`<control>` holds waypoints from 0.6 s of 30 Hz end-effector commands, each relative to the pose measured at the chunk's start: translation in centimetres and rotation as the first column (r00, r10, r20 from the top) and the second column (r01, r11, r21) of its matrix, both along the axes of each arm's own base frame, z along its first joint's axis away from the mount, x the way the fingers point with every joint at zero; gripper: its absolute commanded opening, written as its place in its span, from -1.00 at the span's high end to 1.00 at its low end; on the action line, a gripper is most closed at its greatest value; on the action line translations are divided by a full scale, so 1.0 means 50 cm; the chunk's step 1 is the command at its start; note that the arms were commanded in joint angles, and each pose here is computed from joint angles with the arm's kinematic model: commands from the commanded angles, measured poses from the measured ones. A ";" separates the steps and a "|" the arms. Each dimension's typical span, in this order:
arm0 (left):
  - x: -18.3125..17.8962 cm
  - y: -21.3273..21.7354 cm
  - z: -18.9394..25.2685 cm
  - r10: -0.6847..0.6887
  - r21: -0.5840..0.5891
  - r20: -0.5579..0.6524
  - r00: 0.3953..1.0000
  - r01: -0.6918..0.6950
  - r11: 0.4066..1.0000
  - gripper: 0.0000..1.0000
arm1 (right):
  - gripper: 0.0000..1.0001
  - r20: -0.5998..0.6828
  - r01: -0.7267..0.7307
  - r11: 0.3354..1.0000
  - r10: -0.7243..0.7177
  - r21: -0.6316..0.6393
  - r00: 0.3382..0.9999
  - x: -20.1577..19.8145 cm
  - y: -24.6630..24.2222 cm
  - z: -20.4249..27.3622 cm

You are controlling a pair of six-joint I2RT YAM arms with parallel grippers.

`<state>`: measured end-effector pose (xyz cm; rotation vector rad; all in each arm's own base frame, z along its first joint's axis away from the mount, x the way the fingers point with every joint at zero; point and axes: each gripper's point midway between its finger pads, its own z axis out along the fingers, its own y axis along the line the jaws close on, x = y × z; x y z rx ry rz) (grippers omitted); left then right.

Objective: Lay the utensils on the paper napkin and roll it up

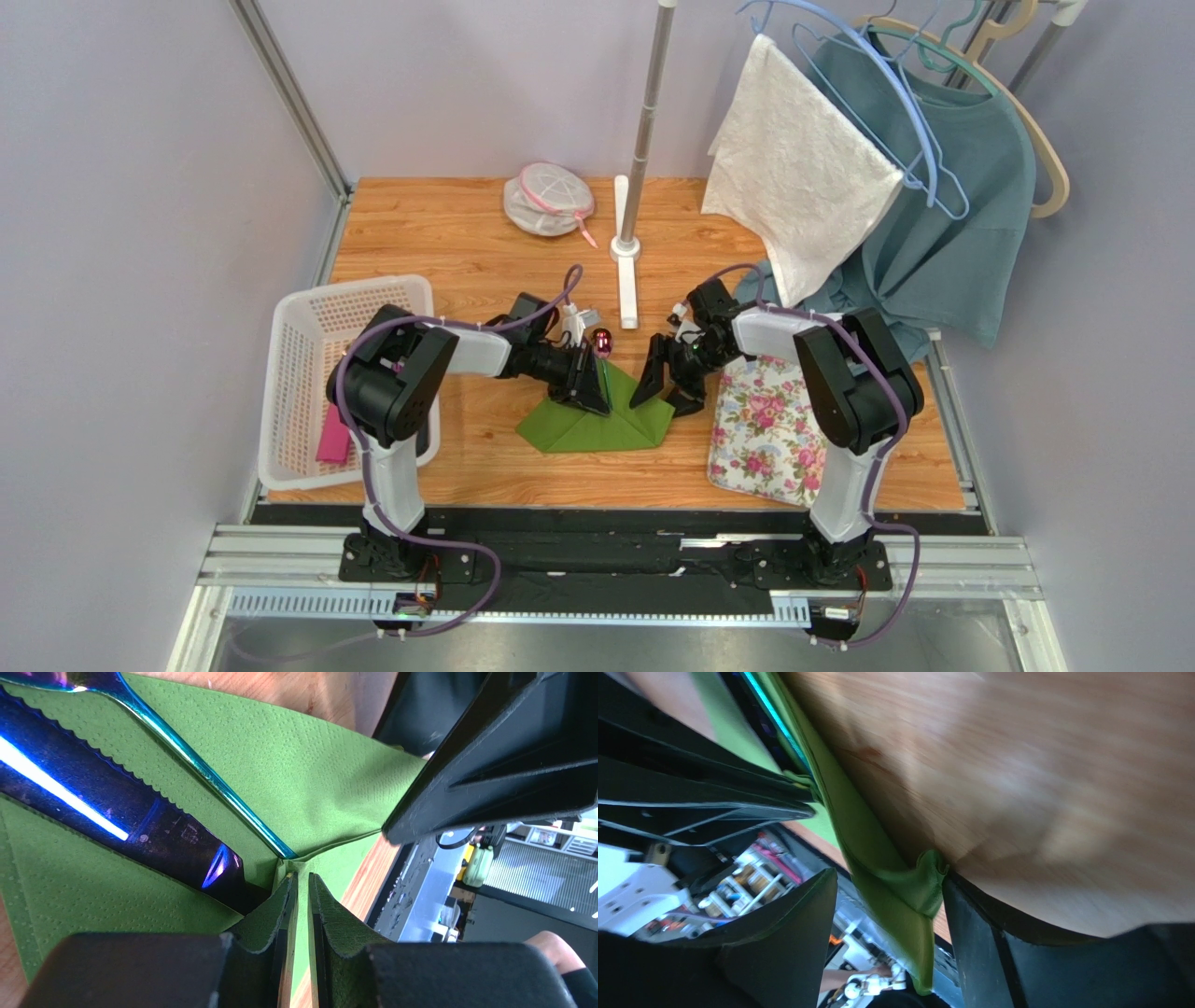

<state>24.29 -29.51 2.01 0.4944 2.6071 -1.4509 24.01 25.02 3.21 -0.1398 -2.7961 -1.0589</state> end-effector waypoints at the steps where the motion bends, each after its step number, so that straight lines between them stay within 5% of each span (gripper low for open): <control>1: 0.030 0.015 -0.021 0.031 0.053 0.055 0.998 -0.034 0.998 0.60 | -0.23 0.029 0.031 0.976 -0.038 0.217 0.999 0.033 0.064 0.045; 11: 0.031 0.016 -0.022 0.036 0.051 0.055 0.998 -0.038 0.998 0.60 | -0.18 0.032 0.012 0.941 -0.024 0.338 0.999 0.016 0.077 0.120; 18: 0.031 0.020 -0.023 0.038 0.055 0.056 0.998 -0.041 0.998 0.60 | -0.06 -0.042 -0.019 0.983 0.027 0.185 0.999 -0.021 0.038 0.066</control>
